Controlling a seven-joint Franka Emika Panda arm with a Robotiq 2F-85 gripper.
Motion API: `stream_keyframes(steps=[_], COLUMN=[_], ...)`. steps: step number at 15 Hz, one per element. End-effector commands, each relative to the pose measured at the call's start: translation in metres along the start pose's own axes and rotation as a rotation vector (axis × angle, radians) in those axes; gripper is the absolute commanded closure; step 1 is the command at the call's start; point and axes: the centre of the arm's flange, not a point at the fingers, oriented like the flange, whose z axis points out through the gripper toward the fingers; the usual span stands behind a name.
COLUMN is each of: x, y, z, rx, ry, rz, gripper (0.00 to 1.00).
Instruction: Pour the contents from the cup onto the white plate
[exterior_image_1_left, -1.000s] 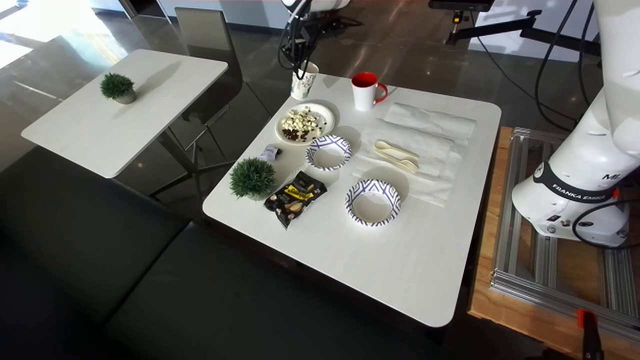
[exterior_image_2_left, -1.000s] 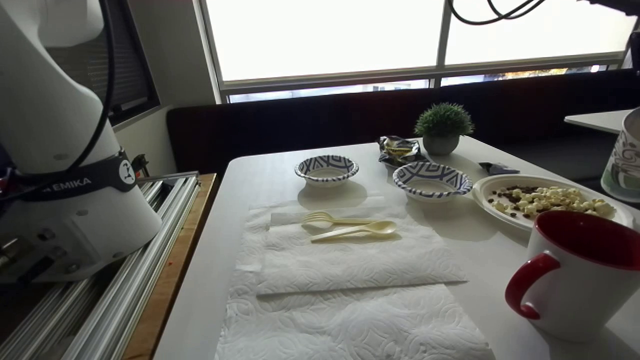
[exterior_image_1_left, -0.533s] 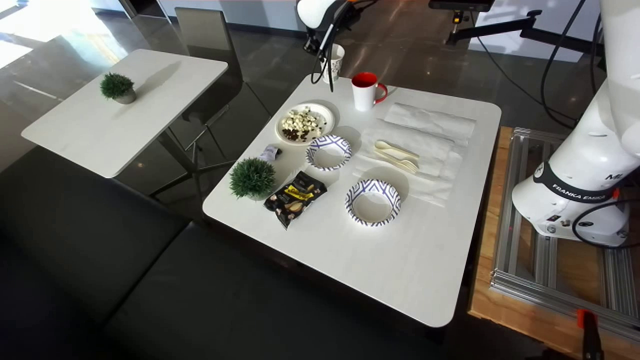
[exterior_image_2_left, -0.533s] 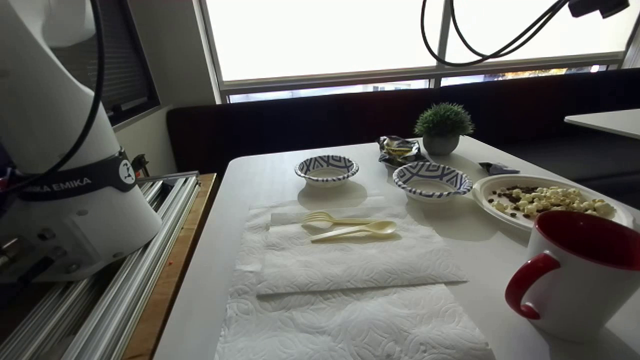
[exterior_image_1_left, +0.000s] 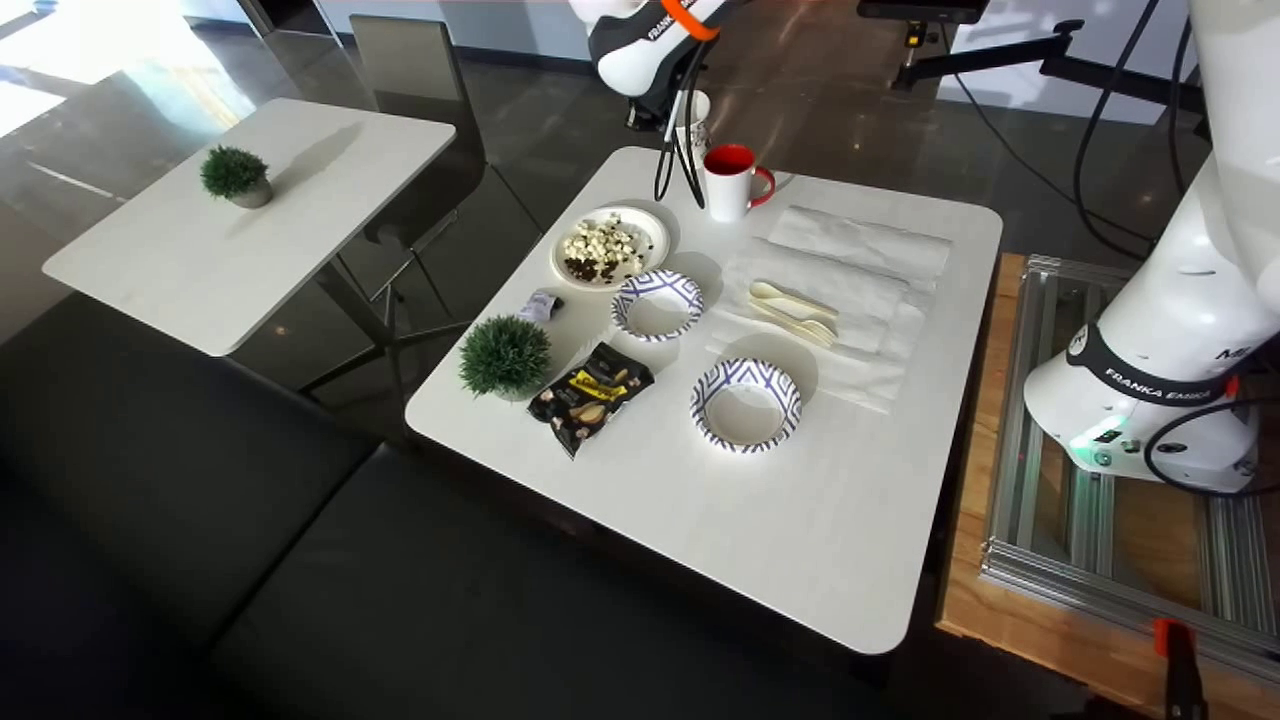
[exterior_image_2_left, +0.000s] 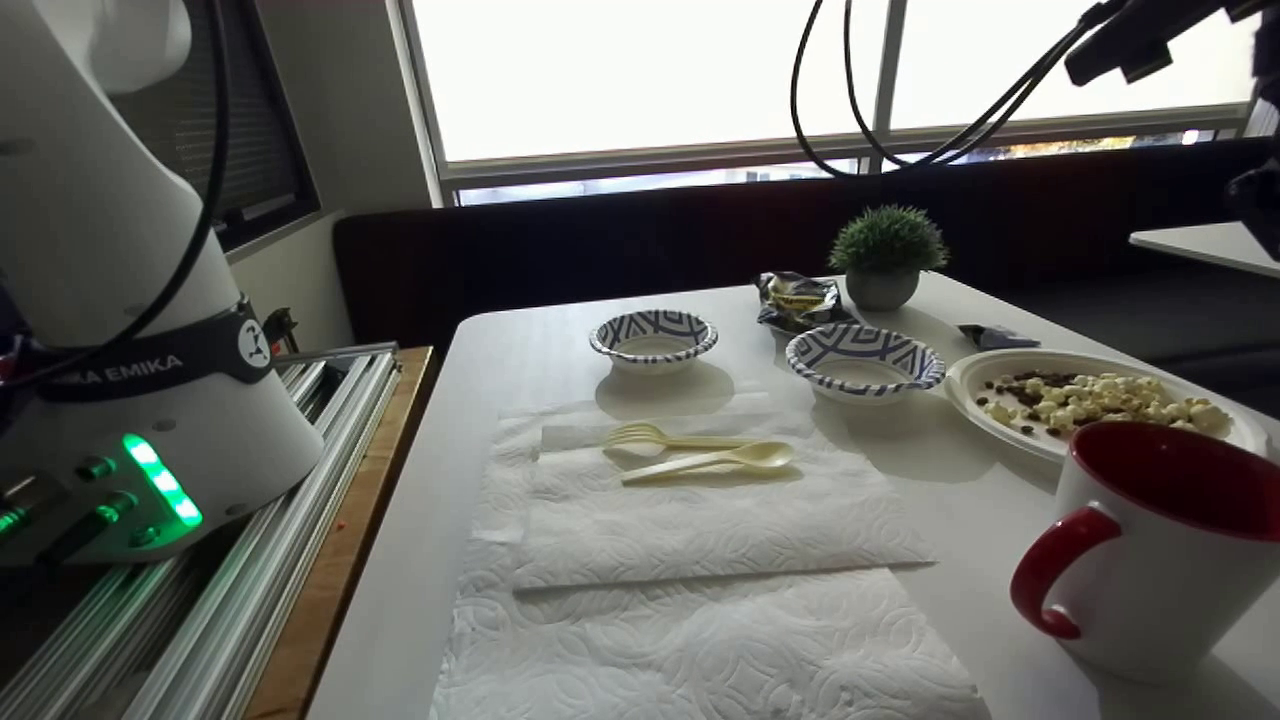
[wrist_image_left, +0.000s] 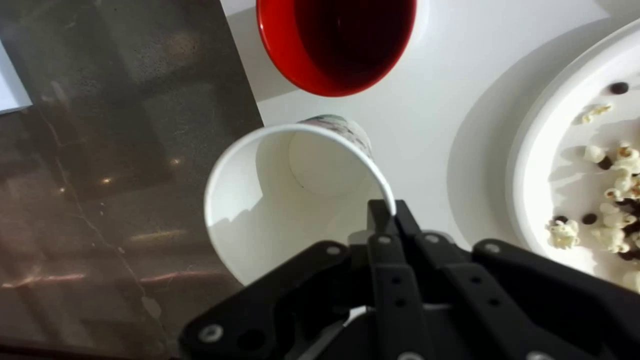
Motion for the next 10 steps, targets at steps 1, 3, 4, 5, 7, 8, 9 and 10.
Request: stream_keyframes(steps=[1,3,4,5,7,8,9,10], x=[0.012,0.015,0.016,0.018,0.022,0.023,0.026,0.028], y=[-0.007,-0.009,-0.01,-0.011,-0.012,-0.013,-0.014,-0.015], z=[-0.005,-0.005,-0.004,-0.002,0.002,0.004,0.008,0.011], rx=[0.009,0.03,0.052,0.064,0.102,0.119,0.13,0.146], ry=[0.017,0.022,0.022,0.028,0.037,0.038,0.044,0.046], rz=[-0.048,-0.058,-0.062,-0.064,-0.064,-0.063,-0.06,-0.057], gripper=[0.99,0.99,0.99,0.99,0.99,0.99,0.99,0.99])
